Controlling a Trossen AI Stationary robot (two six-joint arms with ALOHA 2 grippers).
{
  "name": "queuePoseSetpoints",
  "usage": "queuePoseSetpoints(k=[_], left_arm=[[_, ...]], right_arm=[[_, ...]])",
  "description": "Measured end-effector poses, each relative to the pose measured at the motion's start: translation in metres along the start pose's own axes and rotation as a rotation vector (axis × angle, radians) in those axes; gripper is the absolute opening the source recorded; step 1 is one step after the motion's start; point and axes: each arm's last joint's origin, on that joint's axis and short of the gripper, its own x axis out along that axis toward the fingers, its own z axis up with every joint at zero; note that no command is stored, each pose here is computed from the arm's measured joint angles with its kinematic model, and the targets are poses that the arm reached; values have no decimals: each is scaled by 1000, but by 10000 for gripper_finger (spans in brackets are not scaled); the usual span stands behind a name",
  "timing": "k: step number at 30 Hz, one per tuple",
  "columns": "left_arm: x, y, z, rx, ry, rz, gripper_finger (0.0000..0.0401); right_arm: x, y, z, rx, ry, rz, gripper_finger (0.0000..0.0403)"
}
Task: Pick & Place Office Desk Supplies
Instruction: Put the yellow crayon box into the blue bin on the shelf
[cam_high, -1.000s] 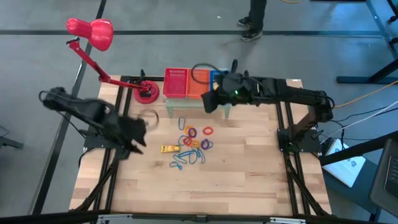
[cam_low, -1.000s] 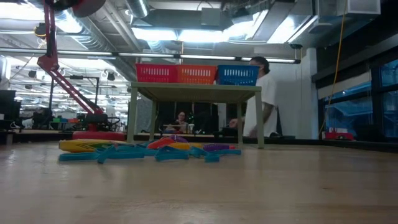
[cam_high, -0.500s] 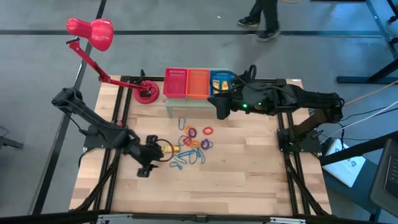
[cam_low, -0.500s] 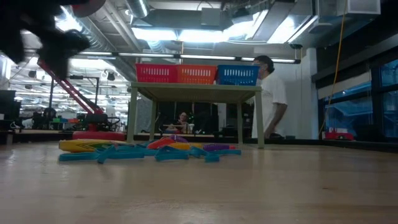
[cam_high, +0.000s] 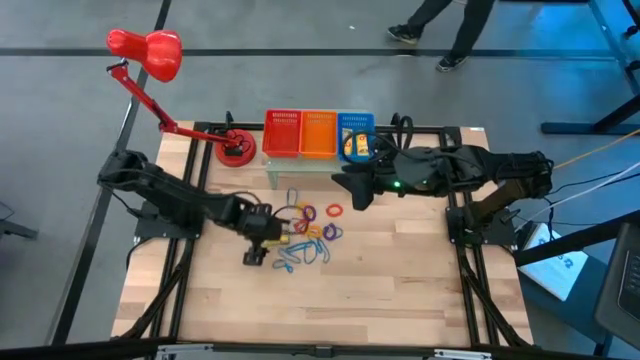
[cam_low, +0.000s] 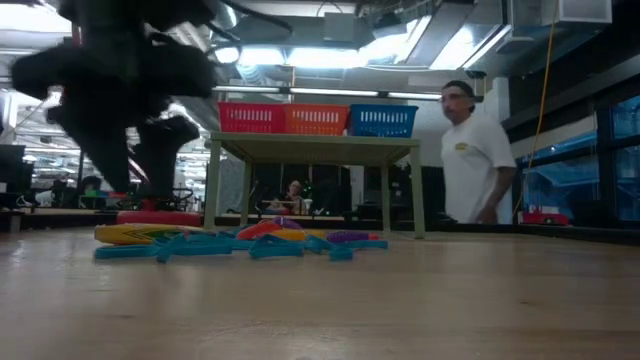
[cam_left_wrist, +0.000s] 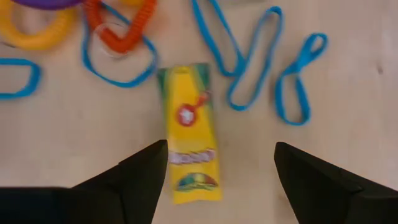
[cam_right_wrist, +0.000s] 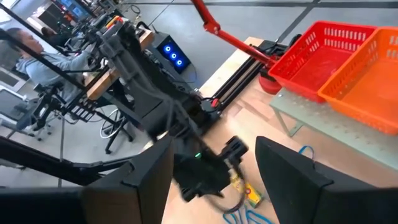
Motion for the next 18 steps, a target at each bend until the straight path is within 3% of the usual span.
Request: queuePoseSetpoints(k=[7,12,18], left_arm=[[9,15,-5,-23,-29,-29,297],[19,19,-20,-48,-5,44,297],[26,19,-25,-64,-36,8,297]], right_arm=[[-3,4,-4,11,-3,6,229],[-4,5,-5,29,-27,-9,229],[-4,5,-5,35,-26,-7,229]])
